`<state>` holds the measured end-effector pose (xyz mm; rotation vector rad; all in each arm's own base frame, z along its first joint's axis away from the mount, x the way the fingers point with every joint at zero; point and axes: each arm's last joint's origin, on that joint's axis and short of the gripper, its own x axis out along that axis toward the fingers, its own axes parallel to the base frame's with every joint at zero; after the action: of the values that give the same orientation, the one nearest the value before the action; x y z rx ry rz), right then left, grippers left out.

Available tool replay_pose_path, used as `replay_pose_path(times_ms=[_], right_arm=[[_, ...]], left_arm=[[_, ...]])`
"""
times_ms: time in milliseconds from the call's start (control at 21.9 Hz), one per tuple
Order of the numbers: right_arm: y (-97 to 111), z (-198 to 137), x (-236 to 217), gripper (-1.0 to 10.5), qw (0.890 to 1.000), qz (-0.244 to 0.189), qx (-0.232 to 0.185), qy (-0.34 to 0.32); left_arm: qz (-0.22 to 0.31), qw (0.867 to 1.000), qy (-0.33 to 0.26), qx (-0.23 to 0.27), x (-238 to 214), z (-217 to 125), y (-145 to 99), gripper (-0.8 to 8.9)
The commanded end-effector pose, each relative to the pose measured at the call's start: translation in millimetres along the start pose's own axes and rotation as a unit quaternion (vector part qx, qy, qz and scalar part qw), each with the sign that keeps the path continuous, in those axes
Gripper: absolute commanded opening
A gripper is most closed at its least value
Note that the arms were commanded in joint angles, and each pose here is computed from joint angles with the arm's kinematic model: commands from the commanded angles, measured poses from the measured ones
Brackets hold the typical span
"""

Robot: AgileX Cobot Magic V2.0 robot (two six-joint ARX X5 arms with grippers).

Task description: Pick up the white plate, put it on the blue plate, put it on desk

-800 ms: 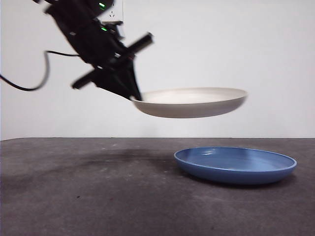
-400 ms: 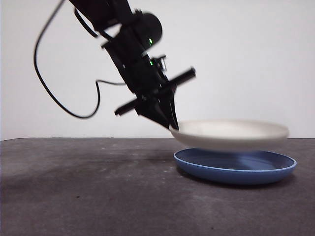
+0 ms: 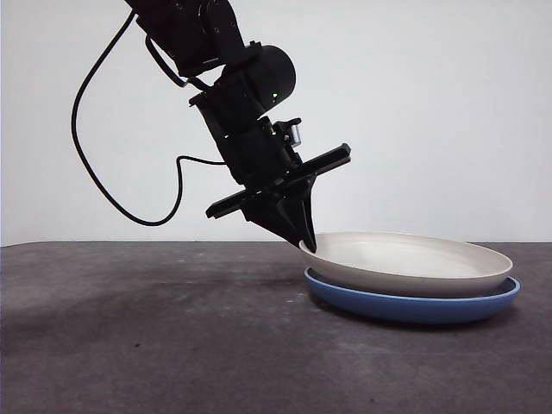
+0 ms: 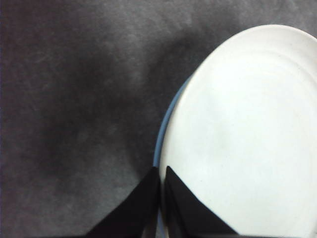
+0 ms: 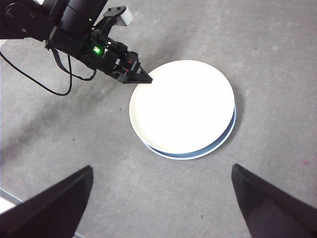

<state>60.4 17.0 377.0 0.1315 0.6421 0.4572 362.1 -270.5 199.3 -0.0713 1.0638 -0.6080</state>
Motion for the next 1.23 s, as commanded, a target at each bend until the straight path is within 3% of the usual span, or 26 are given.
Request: replay_pose_path(times_ms=[46, 183, 320, 365, 731, 914, 1233], right_arm=[[1.7, 3.7, -3.5, 4.5, 1.0, 0.0, -0.001, -0.009], [1.8, 3.6, -3.6, 4.5, 1.0, 0.0, -0.001, -0.009], [1.8, 3.6, -3.6, 4.5, 1.0, 0.001, 0.001, -0.009], [1.8, 3.6, -3.6, 4.5, 1.0, 0.001, 0.001, -0.009], [1.8, 3.6, -3.6, 4.5, 1.0, 0.0, 0.001, -0.009], [1.7, 3.6, -3.5, 4.5, 1.0, 0.0, 0.001, -0.008], [-2.4, 1.6, 1.2, 4.5, 0.999, -0.037, 0.001, -0.002]], left_arm=[[-0.007, 1.0, -0.004, 0.027, 7.2, 2.4, -9.5, 0.09], [-0.009, 0.999, -0.003, 0.036, 7.9, 1.4, -12.2, 0.2], [-0.009, 0.999, -0.003, 0.036, 7.9, 1.5, -12.1, 2.04], [-0.009, 0.999, -0.003, 0.036, 7.9, 1.5, -12.1, 2.26], [-0.01, 0.999, -0.005, 0.036, -5.1, 5.7, -15.7, 2.28], [-0.019, 0.997, -0.057, 0.053, -58.9, 20.1, -24.0, 2.86], [-0.018, 0.986, -0.129, 0.1, -192.9, 14.0, -33.9, 2.86]])
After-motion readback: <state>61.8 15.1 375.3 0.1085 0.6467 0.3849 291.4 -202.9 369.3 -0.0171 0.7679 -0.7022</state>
